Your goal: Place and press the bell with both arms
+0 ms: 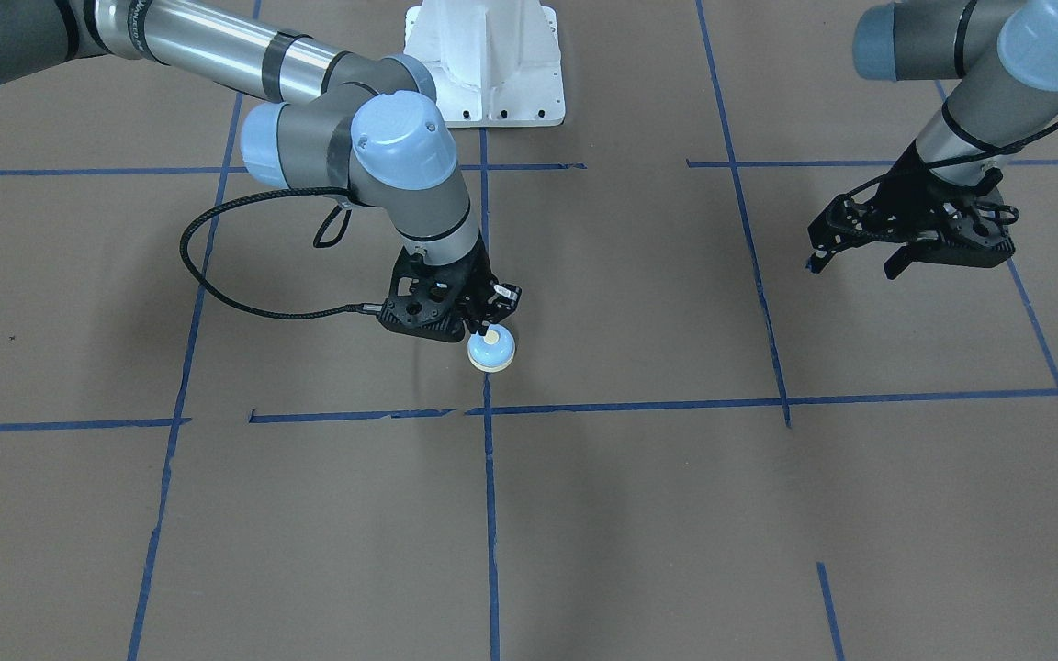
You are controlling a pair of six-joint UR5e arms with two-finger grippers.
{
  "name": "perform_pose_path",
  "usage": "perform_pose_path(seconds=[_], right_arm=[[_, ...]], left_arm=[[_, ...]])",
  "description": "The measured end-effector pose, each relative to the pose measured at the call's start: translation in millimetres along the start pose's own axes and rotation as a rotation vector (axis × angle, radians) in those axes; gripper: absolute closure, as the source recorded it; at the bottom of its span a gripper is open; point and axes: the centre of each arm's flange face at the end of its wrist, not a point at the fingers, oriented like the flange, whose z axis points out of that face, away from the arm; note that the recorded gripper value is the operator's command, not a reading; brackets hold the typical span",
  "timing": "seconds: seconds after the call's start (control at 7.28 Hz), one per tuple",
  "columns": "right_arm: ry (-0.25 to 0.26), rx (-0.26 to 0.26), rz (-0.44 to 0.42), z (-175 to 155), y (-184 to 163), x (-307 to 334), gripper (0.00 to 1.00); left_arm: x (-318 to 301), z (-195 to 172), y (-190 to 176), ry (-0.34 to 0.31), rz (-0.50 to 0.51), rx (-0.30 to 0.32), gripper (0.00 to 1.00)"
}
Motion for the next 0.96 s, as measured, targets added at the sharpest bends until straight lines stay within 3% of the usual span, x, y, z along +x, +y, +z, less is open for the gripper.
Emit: perform_pose_path(seconds=[0.96], right_arm=[[0.033,0.026,-0.009,23.0,5.6,-7.0,0.99]], left_arm=[[0.8,-2.9,0.7,0.001,0.002,0.005,0.0]])
